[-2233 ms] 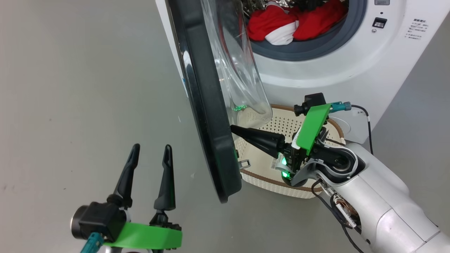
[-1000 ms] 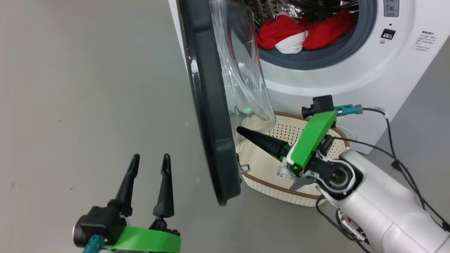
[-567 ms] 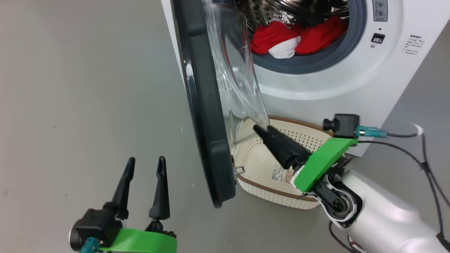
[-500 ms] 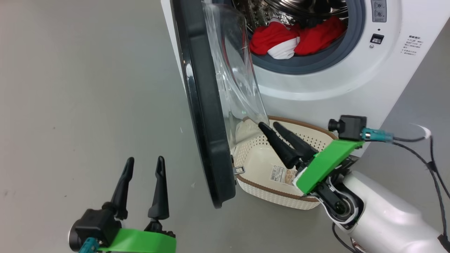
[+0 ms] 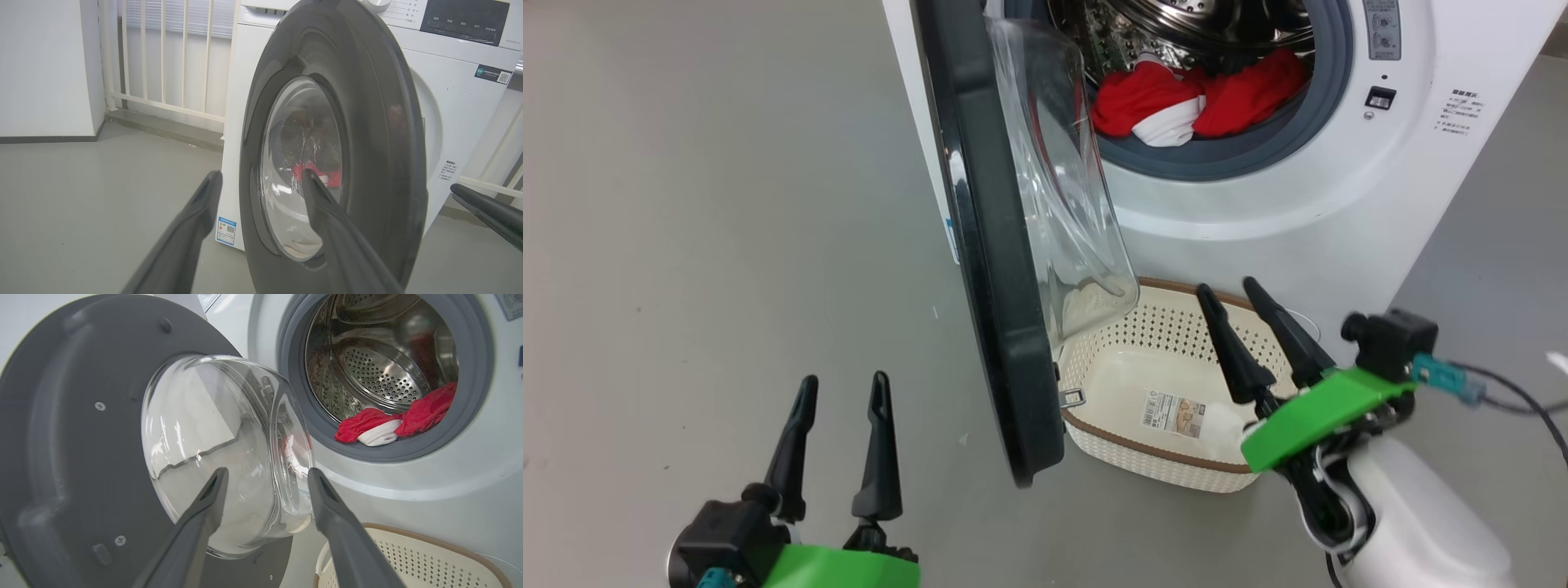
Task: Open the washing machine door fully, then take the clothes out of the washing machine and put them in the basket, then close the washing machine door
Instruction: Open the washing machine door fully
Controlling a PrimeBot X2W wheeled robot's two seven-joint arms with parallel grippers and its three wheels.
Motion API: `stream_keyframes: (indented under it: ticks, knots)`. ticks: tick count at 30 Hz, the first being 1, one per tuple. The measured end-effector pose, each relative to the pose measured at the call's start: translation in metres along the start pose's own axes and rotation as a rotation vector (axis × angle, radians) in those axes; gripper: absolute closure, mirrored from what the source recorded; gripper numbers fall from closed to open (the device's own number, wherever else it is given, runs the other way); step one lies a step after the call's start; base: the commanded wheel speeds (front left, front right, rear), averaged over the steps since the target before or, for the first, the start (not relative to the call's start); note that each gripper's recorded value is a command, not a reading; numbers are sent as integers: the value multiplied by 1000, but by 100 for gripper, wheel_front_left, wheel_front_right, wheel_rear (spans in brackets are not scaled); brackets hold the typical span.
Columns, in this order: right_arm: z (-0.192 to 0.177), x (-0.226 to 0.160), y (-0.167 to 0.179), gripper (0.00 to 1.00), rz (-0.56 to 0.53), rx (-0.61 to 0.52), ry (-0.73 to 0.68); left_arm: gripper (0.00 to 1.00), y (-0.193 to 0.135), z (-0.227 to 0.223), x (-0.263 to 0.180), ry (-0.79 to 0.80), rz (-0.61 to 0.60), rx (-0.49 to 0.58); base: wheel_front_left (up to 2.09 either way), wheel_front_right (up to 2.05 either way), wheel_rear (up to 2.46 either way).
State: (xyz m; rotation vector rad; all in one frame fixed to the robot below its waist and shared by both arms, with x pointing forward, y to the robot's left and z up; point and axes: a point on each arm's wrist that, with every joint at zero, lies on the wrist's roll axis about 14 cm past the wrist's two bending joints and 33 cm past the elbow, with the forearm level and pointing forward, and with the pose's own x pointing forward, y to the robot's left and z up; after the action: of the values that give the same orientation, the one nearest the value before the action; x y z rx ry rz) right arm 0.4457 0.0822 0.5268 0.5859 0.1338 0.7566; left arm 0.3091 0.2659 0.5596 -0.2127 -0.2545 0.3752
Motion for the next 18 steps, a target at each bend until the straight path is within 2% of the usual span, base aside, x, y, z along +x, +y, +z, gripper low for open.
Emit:
stream_keyframes:
  ticks: [4,12,18]
  knots:
    - [-2,-17,-11,0,-62,-74,-46,0,1,1,-2,-3,-2,-1,0,0,0]
    - [6,-43,-16,0,-96,-283,-88,0,2,3,-2,-9,-2,6,0,0,0]
    - [13,-56,-17,0,-107,-351,-109,0,1,3,-2,-8,-5,5,0,0,0]
